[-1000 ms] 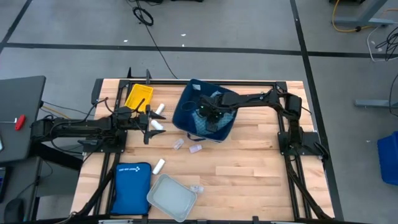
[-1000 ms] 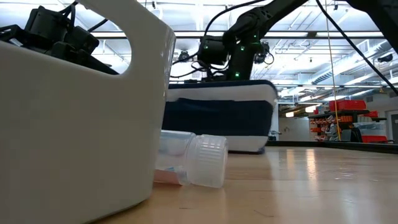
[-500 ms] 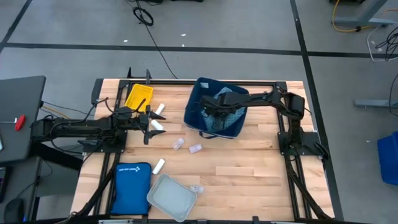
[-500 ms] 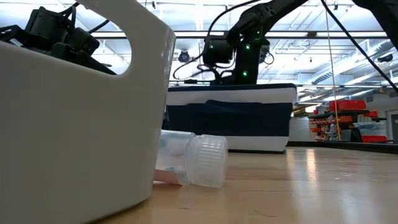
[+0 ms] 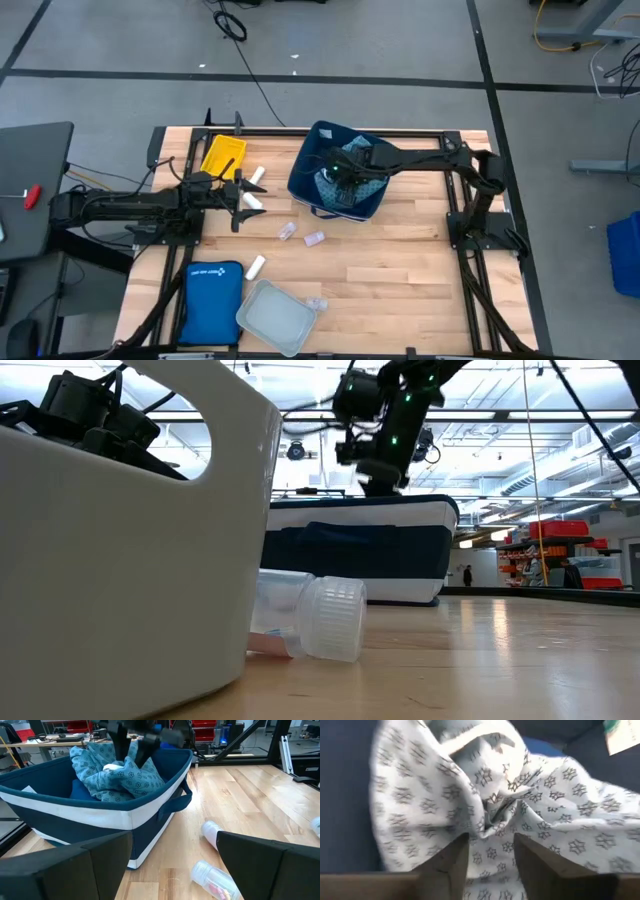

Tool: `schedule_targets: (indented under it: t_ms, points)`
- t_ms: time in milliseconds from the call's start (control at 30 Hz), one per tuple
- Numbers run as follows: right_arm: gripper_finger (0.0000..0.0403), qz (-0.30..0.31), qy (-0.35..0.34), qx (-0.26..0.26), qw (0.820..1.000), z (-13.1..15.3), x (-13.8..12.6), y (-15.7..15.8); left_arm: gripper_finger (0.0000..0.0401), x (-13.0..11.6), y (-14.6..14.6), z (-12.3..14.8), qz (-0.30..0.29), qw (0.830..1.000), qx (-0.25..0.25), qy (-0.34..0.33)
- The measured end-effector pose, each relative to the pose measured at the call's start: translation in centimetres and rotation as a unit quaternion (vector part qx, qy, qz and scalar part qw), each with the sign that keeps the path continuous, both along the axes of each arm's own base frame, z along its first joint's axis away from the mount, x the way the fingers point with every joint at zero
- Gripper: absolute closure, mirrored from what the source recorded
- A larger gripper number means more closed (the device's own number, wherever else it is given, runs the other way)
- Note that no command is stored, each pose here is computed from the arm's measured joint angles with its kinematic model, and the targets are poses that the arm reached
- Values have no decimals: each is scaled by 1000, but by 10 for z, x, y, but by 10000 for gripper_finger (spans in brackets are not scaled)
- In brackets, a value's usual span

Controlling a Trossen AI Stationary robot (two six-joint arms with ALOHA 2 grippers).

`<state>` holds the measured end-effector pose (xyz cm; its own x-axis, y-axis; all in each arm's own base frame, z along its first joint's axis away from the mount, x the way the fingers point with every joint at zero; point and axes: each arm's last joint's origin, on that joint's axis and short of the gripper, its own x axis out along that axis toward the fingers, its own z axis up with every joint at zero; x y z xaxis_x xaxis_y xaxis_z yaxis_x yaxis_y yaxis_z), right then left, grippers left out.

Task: Pick & place medical supplies in basket/bin
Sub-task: Put the blue patient gown into the blue laundry bin, then put the top white rolled gauze into the yellow bin

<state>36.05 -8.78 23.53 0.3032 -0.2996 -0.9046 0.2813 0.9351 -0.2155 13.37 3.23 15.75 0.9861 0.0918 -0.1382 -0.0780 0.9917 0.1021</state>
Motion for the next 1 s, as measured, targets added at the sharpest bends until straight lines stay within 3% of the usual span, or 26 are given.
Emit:
schedule_targets:
  t_ms: [133, 267, 433, 533, 667, 800, 867, 1000]
  points:
    - [207, 3, -34, -6, 999, 23, -8, 7, 109, 0, 0, 0, 0, 1000, 0, 0]
    - [196, 18, -79, -17, 997, 44, -12, 15, 109, 0, 0, 0, 0, 1000, 0, 0]
    - [204, 102, -197, -12, 975, 66, 1, 30, 109, 0, 0, 0, 0, 1000, 0, 0]
    - [214, 175, -313, -2, 934, 72, 15, 42, 109, 0, 0, 0, 0, 1000, 0, 0]
    - [226, 255, -465, -6, 848, 61, 23, 55, 109, 0, 0, 1, 1, 1000, 0, -5]
    - [231, 293, -561, -23, 774, 38, 11, 70, 109, 0, 0, 4, 1, 1000, -6, -22]
    - [231, 306, -587, -26, 750, 26, 2, 80, 109, 1, 0, 5, 2, 1000, -10, -28]
    - [231, 328, -612, -19, 720, 11, -22, 100, 109, 1, 1, 5, 17, 999, -19, -29]
